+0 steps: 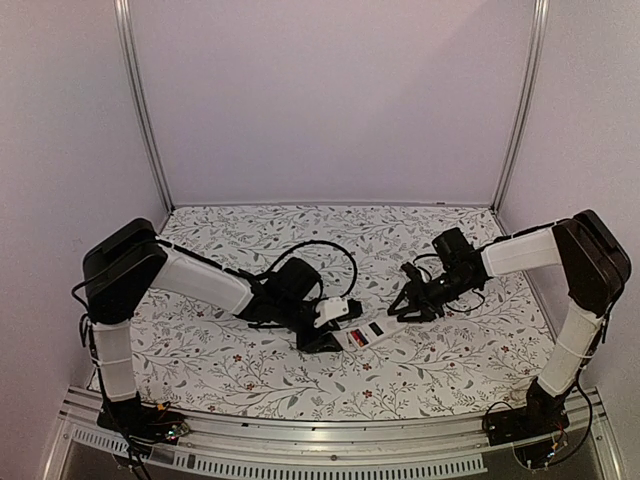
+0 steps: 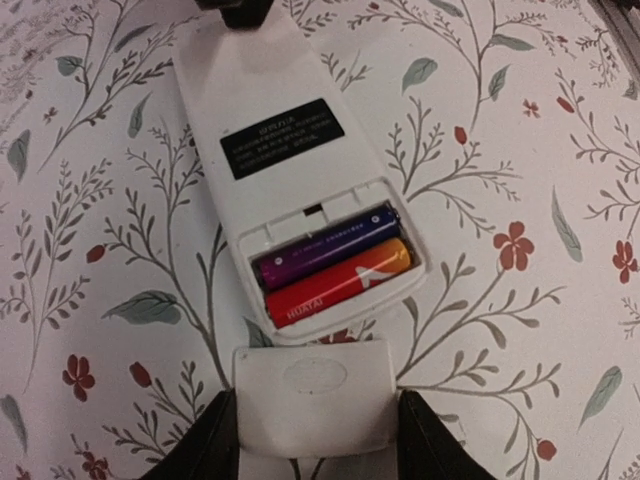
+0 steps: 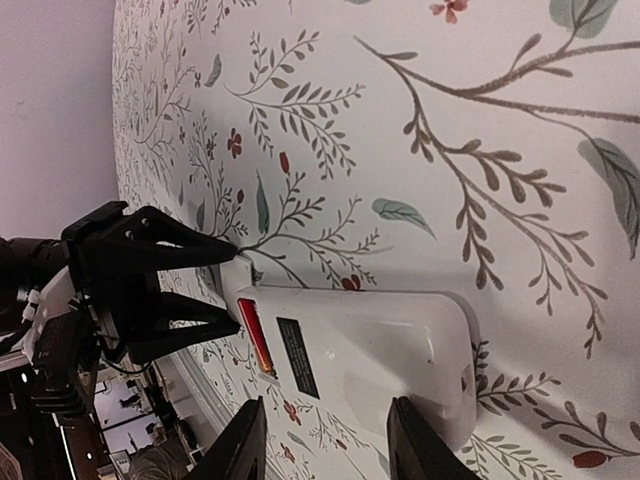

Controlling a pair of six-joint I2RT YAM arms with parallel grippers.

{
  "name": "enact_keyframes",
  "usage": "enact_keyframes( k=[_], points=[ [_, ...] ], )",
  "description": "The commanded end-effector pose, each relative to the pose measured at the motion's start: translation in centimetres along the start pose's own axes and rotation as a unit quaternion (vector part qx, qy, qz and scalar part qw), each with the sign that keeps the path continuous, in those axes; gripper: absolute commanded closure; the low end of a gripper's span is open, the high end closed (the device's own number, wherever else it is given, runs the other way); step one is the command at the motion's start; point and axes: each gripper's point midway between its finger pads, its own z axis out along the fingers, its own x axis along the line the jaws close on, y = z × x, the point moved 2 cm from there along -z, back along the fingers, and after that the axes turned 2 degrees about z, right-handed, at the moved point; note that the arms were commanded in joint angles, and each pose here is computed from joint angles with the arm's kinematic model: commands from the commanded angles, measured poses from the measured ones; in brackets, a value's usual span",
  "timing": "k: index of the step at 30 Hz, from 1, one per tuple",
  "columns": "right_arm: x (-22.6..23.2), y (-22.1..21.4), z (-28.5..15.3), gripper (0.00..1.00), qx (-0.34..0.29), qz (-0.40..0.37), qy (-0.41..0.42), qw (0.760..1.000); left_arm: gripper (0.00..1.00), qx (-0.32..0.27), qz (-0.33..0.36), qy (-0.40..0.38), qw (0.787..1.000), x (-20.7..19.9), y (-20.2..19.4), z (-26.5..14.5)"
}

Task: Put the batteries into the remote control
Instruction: Pick up the battery cover from the center of the board, then adjust the remote control without the battery cover at the center of the board.

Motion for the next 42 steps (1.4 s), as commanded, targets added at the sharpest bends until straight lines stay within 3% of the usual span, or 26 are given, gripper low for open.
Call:
enact_keyframes(
  k=[1, 8, 17, 26, 42],
  points=[
    [-0.3, -1.5, 0.5, 0.59, 0.021, 0.012, 0.006, 1.0, 0.56, 0.035, -0.025, 0.019, 0.999, 0.9, -2.5, -1.3],
    [0.9, -0.8, -1.2, 0.5, -0.007, -0.005, 0.006, 1.0, 0.59, 0.033, -0.028, 0.031, 0.999, 1.1, -2.5, -2.2],
    [-0.2, 1.6, -3.0, 0.46, -0.053, -0.002, -0.035, 0.998, 0.58, -0.028, -0.016, 0.048, 0.998, 1.4, 1.4, -3.7],
    [-1.6, 1.7, -1.6, 0.43, -0.03, 0.004, -0.046, 0.998, 0.58, -0.047, -0.018, 0.049, 0.998, 1.5, 2.8, -3.2],
    [-2.1, -2.1, 0.2, 0.47, 0.017, 0.02, -0.043, 0.999, 0.59, -0.054, -0.016, 0.032, 0.998, 0.9, 3.7, -1.9]
  ],
)
